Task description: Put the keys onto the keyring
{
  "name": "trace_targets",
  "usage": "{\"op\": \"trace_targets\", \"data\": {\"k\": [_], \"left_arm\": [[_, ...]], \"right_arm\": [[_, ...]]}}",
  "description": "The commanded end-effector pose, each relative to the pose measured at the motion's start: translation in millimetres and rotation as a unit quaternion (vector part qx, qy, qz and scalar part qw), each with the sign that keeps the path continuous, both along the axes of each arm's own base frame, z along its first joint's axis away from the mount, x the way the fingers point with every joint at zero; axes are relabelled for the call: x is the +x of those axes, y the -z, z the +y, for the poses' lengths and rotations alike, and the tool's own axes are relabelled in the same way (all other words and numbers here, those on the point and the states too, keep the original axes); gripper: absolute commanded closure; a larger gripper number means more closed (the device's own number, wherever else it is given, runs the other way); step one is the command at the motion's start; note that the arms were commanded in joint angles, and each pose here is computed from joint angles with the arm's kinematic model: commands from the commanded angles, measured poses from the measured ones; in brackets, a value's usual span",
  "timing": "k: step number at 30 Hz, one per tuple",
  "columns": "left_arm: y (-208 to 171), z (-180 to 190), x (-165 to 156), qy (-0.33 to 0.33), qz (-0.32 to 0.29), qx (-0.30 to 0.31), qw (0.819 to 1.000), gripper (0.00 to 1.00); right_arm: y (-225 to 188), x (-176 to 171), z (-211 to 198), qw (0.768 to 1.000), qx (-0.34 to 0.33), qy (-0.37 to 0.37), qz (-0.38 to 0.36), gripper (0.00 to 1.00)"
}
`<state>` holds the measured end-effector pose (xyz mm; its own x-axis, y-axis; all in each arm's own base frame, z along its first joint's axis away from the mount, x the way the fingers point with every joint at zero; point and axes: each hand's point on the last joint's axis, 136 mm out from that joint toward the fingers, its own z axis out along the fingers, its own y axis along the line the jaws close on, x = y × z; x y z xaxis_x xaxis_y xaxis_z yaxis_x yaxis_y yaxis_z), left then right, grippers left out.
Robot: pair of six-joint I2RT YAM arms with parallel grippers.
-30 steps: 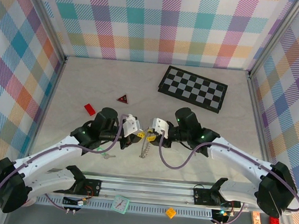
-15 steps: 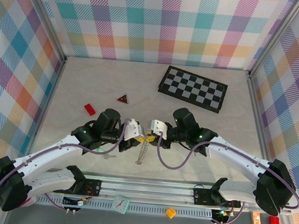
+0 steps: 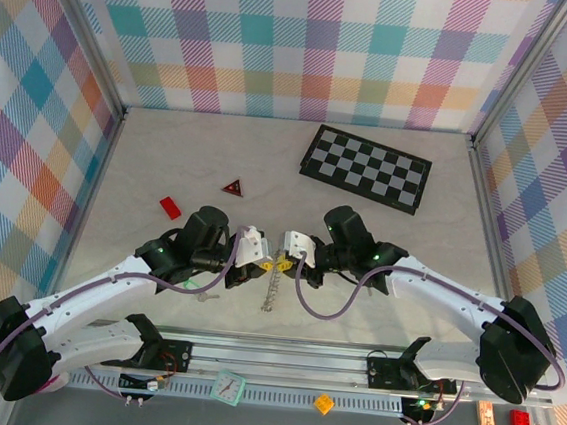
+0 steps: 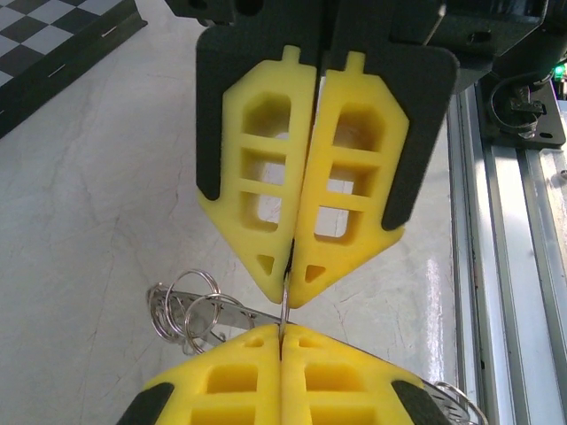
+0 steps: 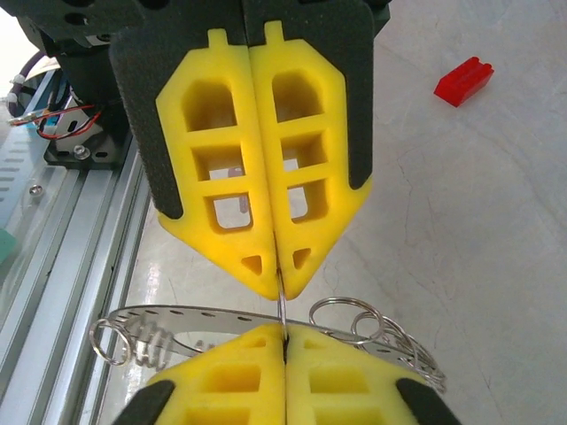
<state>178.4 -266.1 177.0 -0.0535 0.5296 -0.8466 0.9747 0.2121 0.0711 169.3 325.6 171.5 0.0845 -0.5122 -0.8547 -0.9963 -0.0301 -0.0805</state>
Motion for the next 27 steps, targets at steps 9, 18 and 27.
{"op": "trace_targets", "data": {"k": [9,18,27], "left_arm": [[-17.4,-1.2,-1.0,-0.015,-0.049,-0.078,0.996,0.73],[-18.8,4.8,-9.8,-0.035,-0.072,-0.202,0.976,0.71],[-17.5,2.8,-7.5,-0.035,-0.08,-0.21,0.974,0.73]], "right_arm": [[-12.8,-6.5,5.6,0.998,0.052,-0.026,0.0,1.0],[-19.9,-3.0,1.9,0.995,0.091,-0.028,0.022,1.0],[-19.8,-8.8,4.5,0.993,0.096,-0.044,0.049,1.0]]}}
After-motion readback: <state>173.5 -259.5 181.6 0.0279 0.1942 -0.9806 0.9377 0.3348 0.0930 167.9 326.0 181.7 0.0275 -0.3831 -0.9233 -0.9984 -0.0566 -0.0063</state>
